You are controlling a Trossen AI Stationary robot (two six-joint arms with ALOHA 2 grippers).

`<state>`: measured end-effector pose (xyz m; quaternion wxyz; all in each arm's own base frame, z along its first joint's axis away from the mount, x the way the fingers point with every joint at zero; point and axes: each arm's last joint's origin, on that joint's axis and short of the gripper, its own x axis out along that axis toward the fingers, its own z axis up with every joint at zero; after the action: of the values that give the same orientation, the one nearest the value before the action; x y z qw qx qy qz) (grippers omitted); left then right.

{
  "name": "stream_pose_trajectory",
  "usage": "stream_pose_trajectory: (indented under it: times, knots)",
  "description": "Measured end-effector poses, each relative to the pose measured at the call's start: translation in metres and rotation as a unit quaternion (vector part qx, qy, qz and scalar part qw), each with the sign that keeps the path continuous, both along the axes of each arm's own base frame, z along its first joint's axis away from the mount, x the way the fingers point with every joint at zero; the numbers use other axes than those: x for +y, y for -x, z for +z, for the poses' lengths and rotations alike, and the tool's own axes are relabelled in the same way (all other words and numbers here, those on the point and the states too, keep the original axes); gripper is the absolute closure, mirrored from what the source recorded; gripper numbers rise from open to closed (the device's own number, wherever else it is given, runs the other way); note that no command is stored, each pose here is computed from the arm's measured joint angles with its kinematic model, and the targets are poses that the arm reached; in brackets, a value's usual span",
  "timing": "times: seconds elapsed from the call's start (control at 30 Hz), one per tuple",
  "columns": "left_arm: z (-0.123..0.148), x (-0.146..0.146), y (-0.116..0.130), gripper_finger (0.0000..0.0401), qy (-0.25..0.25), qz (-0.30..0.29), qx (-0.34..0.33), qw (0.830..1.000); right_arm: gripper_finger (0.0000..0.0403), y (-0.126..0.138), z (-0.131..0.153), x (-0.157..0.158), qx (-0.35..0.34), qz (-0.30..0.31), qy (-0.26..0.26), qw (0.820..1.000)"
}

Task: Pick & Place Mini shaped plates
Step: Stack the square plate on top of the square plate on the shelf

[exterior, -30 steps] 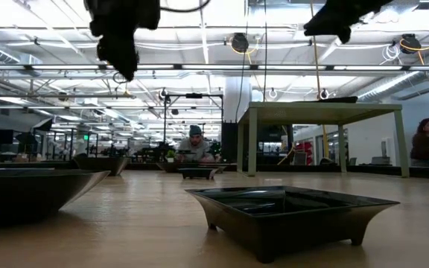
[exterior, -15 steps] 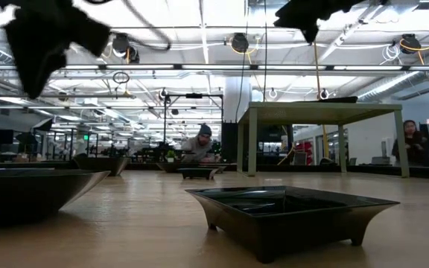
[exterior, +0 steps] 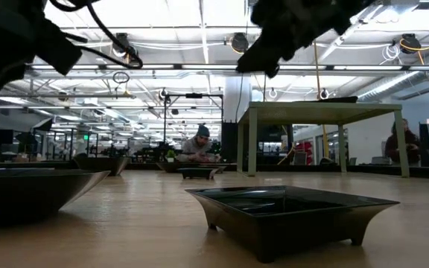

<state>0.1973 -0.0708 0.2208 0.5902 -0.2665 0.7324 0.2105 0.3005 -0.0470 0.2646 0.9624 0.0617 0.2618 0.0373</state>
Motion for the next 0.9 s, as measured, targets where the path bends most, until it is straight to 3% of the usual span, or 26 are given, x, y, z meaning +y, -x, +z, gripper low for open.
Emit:
stream_pose_trajectory:
  times: [0.23, 0.4, 0.63, 0.9]
  knots:
    - [0.021, -0.007, -0.007, 0.0203, -0.009, 0.049, -0.049, 0.998, 0.0246, -0.041, -0.053, 0.008, 0.029, -0.027, 0.038, 0.998]
    - [0.046, -0.012, -0.018, 0.0203, -0.015, 0.069, -0.107, 0.992, 0.0228, -0.059, -0.091, 0.025, 0.061, -0.040, 0.034, 0.997]
    - [0.085, -0.012, -0.029, 0.0203, -0.049, 0.060, -0.203, 0.976, 0.0230, -0.077, -0.111, 0.047, 0.085, -0.050, 0.081, 0.992]
    - [0.121, -0.010, -0.035, 0.0203, -0.085, 0.058, -0.283, 0.954, 0.0230, -0.094, -0.141, 0.041, 0.120, -0.103, 0.126, 0.979]
